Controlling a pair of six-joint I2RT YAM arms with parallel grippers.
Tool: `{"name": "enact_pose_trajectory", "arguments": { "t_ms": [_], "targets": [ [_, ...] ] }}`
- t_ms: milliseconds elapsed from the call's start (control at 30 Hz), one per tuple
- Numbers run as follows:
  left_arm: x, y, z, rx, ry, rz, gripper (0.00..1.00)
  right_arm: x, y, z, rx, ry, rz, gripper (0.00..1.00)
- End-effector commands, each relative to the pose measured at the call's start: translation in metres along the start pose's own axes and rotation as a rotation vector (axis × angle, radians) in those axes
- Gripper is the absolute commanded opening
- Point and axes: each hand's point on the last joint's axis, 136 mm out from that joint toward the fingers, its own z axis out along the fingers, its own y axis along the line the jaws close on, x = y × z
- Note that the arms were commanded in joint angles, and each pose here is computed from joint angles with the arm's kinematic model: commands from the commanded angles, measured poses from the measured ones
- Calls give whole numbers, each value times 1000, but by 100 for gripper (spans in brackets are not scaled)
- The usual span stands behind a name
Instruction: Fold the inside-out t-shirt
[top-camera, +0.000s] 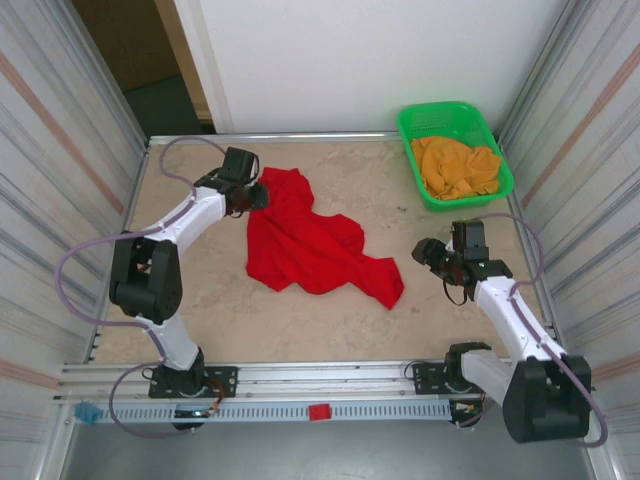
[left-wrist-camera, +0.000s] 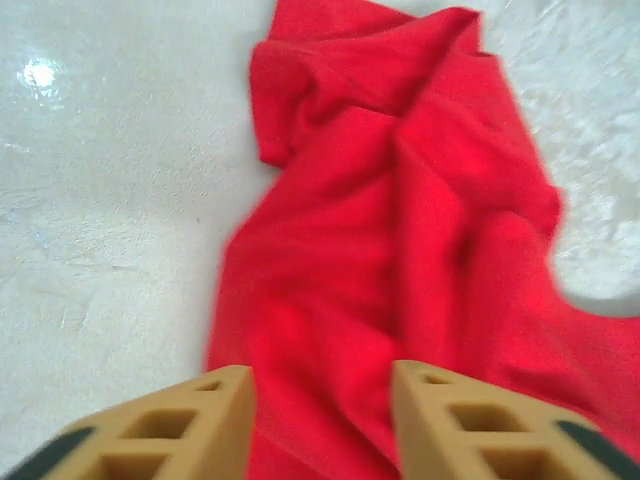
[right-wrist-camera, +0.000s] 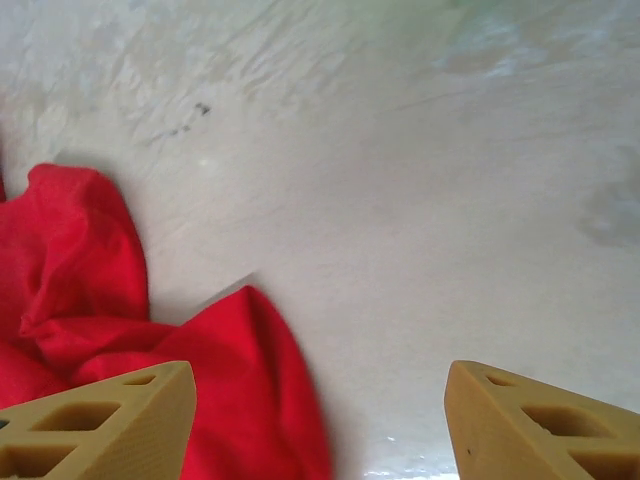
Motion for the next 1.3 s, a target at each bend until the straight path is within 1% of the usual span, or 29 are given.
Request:
{"name": "enact_pose_trajectory", "arguments": {
  "t_ms": [0,100,167,267,367,500,567,600,633,667,733,767,800,833,867,900,1067,1133,1200,1233,1267],
  "targets": [
    [26,-32,-24,33,36,110,49,-3,29,3,-141,40,-52,66],
    [54,-67,-32,91,24,116,52,7,41,7,-216,90,-47,63],
    [74,-87,-31,135,25,106,53,17,49,11,-249,124,-52,60],
    [97,-101,-20,150,54,94,53,34,62,20,-272,175,-69,59],
    [112,-102,-4,123,92,89,53,54,72,32,-267,222,-89,59],
    [121,-94,13,73,121,95,53,74,76,49,-231,246,-119,61],
    [123,-88,20,57,135,81,53,79,76,58,-214,253,-126,59],
    [124,-85,24,54,144,67,53,81,76,62,-205,259,-129,56],
    [126,-80,28,50,153,49,52,83,75,66,-200,269,-130,50],
    [127,-76,31,46,159,31,52,85,75,69,-200,277,-133,39],
    [130,-67,37,40,174,-10,50,84,75,69,-203,283,-139,6],
    [131,-62,40,38,180,-28,46,83,76,67,-208,282,-138,0],
    [132,-58,42,39,187,-46,34,80,78,61,-218,273,-135,0],
    [134,-53,45,38,198,-66,15,76,81,52,-230,255,-138,0],
    [135,-50,47,41,205,-77,2,71,84,43,-241,234,-140,0],
    [137,-48,50,43,214,-88,0,66,89,31,-258,206,-145,0],
    [142,-40,57,47,228,-100,0,44,103,-33,-309,69,-159,0],
    [141,-41,58,53,229,-98,0,42,101,-47,-320,39,-146,0],
    [140,-41,59,56,228,-95,0,45,100,-52,-333,36,-128,0],
    [139,-42,58,56,227,-92,0,48,99,-52,-332,36,-123,6],
    [137,-42,58,57,226,-90,0,49,96,-51,-321,31,-118,23]
  ]
}}
